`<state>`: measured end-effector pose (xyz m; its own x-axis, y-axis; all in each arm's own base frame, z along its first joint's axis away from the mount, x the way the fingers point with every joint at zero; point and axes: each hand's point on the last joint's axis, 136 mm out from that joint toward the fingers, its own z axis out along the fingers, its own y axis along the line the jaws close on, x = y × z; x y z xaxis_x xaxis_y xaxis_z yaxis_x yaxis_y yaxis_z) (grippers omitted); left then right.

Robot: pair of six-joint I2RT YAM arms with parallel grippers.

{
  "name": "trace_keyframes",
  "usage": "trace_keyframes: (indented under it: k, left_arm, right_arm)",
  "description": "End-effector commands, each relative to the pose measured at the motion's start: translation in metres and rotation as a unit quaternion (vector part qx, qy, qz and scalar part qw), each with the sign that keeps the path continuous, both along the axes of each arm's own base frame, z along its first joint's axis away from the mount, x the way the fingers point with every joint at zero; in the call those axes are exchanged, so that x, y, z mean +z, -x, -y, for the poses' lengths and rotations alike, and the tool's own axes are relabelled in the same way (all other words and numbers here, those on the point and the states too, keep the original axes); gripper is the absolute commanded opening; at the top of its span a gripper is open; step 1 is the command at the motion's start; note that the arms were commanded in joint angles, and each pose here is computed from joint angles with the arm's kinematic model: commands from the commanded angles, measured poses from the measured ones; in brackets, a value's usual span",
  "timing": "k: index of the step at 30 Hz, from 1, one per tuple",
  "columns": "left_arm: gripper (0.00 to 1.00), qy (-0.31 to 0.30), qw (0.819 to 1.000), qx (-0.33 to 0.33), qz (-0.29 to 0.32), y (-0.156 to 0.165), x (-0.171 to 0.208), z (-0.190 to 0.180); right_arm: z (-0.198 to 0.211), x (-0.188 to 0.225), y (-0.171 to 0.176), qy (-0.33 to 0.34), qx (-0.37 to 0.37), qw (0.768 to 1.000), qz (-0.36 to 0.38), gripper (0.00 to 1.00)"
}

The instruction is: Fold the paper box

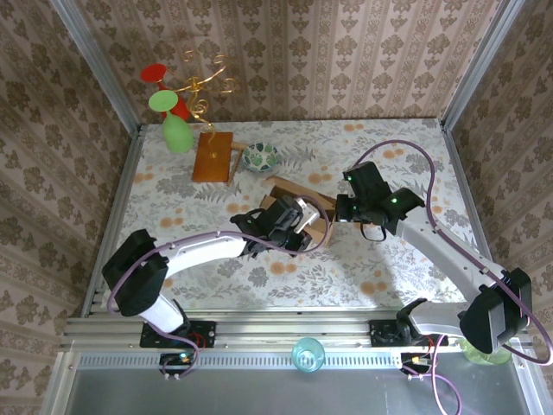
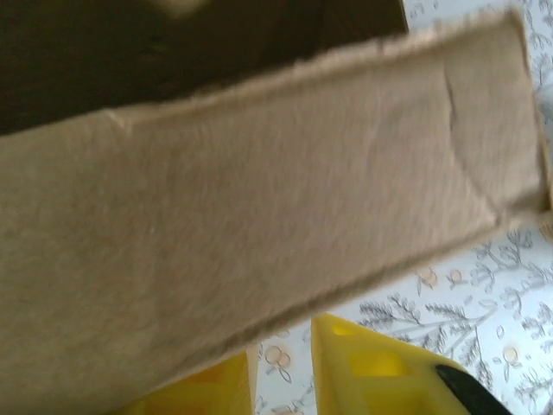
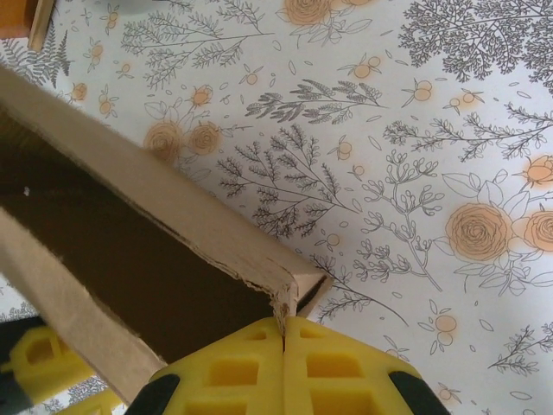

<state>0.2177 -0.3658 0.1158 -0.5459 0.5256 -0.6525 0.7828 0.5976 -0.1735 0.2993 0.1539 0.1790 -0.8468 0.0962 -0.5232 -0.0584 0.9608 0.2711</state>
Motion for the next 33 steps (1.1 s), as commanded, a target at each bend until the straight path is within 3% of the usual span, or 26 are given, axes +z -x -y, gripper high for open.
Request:
trace_keyframes:
  k: [1,9,33]
  left_arm:
    - [0.25,0.035,0.999,0.021,0.012,-0.019,0.016,0.014]
    - [0.30,0.057,0.998,0.017,0.012,-0.031,0.015,0.033]
    - [0.31,0.106,0.994,0.007,-0.004,-0.051,0.020,0.056]
  right_arm:
    - [-0.002,0.006,0.007,-0.010,-0.007,1.000,-0.009,0.00]
    - [-0.010,0.002,0.005,-0.021,-0.027,0.999,-0.021,0.00]
    - [-0.011,-0.007,-0.011,-0.059,-0.131,0.988,-0.050,0.00]
